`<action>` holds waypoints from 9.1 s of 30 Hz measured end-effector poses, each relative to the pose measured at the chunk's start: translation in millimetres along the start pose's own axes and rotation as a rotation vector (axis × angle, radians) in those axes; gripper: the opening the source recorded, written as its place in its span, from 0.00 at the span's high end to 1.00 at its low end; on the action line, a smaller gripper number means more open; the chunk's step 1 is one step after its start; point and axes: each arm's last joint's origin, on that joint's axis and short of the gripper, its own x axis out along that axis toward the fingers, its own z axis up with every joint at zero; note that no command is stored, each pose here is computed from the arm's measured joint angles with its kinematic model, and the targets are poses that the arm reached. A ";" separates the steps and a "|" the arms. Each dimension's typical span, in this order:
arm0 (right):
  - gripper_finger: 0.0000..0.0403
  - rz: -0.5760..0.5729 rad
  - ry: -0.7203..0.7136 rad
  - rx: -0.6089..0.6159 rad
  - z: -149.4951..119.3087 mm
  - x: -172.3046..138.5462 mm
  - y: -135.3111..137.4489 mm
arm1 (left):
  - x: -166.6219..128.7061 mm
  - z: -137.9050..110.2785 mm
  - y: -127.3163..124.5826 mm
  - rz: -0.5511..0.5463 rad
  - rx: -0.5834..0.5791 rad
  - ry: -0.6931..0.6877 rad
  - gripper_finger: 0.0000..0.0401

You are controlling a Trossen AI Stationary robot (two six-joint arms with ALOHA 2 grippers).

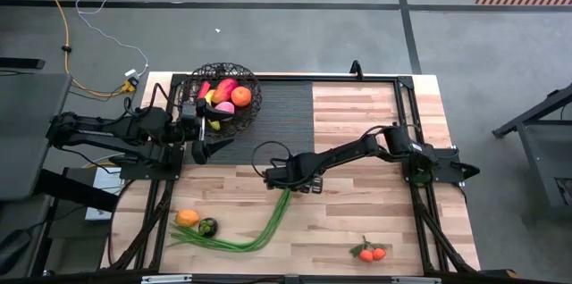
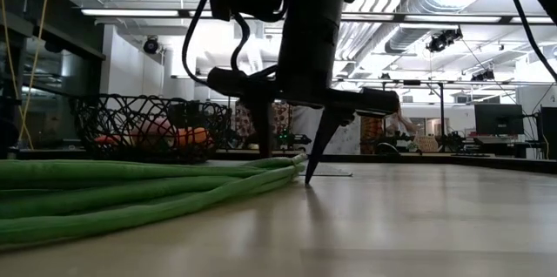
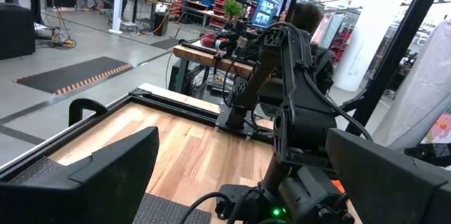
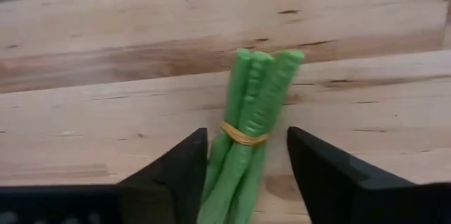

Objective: Build produce basket
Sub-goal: Put the green beans into the black basket

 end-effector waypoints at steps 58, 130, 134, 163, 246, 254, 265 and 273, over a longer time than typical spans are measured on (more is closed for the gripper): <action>0.94 0.819 -0.803 -1.146 82.6 -362.3 -104.0 | 66.1 83.9 -32.6 0.104 -0.035 -0.094 0.01; 0.94 1.008 -0.998 -1.415 71.2 -427.9 -68.2 | 215.1 67.2 -40.8 -0.296 0.018 0.030 0.01; 0.94 1.031 -0.991 -1.424 69.9 -426.8 -64.9 | 225.4 58.8 -43.1 -0.299 0.018 0.003 0.01; 0.94 1.201 -1.123 -1.345 76.4 -466.7 -98.6 | 251.5 24.5 -37.5 -0.192 0.078 0.045 0.01; 0.94 0.914 -1.021 -1.226 150.8 -365.5 18.7 | 46.1 117.4 96.6 0.725 0.594 0.716 1.00; 0.94 0.821 -0.982 -1.083 194.1 -341.6 31.5 | 31.2 100.7 127.2 0.771 0.508 0.836 1.00; 0.94 0.704 -0.917 -1.015 258.2 -290.7 51.5 | 30.4 56.4 158.1 0.825 0.244 0.902 1.00; 0.94 0.711 -0.916 -1.097 298.7 -258.6 63.2 | 34.0 43.6 178.3 1.041 -0.032 0.804 1.00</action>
